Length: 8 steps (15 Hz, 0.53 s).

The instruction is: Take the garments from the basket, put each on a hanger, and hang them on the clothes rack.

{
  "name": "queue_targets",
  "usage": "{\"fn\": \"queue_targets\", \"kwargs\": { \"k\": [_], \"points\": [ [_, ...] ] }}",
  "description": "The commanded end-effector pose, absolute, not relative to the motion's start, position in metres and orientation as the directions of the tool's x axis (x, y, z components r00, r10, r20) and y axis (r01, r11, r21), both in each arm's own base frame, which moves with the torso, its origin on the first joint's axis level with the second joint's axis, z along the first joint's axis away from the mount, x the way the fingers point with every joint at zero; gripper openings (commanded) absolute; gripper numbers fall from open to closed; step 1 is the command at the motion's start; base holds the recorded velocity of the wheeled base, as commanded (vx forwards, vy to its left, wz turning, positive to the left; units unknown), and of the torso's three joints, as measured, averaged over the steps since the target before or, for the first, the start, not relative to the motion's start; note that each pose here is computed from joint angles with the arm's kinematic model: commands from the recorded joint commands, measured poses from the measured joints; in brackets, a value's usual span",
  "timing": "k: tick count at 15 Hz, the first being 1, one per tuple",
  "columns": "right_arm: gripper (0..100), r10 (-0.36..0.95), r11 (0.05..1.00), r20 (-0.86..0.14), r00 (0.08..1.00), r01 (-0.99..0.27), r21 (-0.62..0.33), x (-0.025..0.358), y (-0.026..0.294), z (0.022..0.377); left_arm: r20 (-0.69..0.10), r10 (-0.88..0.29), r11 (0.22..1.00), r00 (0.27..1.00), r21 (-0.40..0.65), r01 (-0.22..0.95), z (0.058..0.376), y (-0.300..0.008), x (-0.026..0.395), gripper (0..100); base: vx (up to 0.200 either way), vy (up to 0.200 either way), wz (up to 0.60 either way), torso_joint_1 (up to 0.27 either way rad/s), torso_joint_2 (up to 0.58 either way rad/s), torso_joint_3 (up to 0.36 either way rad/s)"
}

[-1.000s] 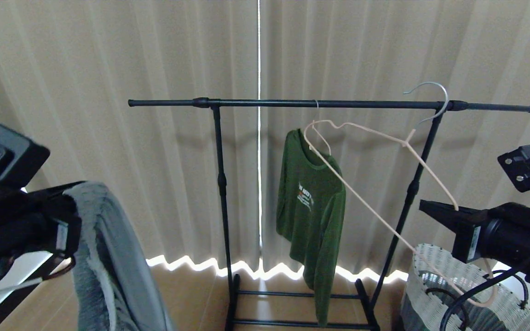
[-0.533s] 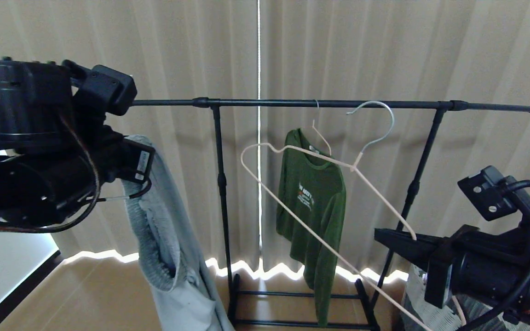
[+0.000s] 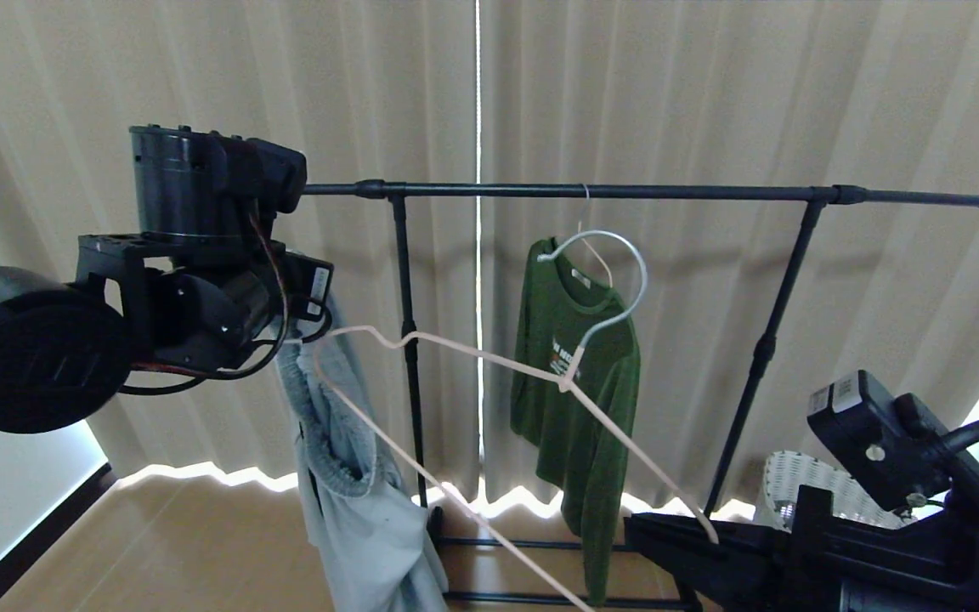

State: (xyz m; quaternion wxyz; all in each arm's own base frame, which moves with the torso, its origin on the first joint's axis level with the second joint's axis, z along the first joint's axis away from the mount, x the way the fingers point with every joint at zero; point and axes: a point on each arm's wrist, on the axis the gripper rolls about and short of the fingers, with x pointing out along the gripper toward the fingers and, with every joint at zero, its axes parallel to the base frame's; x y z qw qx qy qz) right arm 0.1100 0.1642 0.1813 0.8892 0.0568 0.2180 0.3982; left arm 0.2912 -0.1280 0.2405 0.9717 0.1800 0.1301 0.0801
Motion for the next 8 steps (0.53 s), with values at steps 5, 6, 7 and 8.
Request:
{"fn": "queue_targets", "kwargs": {
  "k": [5, 6, 7, 8],
  "points": [
    [0, 0.732, 0.677, -0.345, 0.587, -0.683, 0.275, 0.13, 0.2, 0.169, -0.257, 0.208, 0.916, 0.944, 0.388, -0.096, 0.24, -0.129, 0.29, 0, 0.0, 0.0, 0.0, 0.0, 0.0, 0.0],
    [0, 0.733, 0.676, -0.342, 0.587, -0.684, 0.275, 0.133, 0.205, 0.166, -0.261, 0.218, 0.913, 0.941, 0.394, -0.102, 0.242, -0.128, 0.29, 0, 0.0, 0.0, 0.0, 0.0, 0.0, 0.0],
    [0, 0.729, 0.681, -0.351, 0.588, -0.679, 0.275, 0.138, 0.213, 0.161, -0.257, 0.231, 0.911, 0.938, 0.396, -0.115, 0.245, -0.127, 0.291, 0, 0.0, 0.0, 0.0, 0.0, 0.0, 0.0],
    [0, 0.721, 0.689, -0.353, 0.596, -0.669, 0.279, 0.142, 0.218, 0.16, -0.255, 0.249, 0.907, 0.934, 0.401, -0.132, 0.246, -0.126, 0.291, 0, 0.0, 0.0, 0.0, 0.0, 0.0, 0.0]
  ]
}}
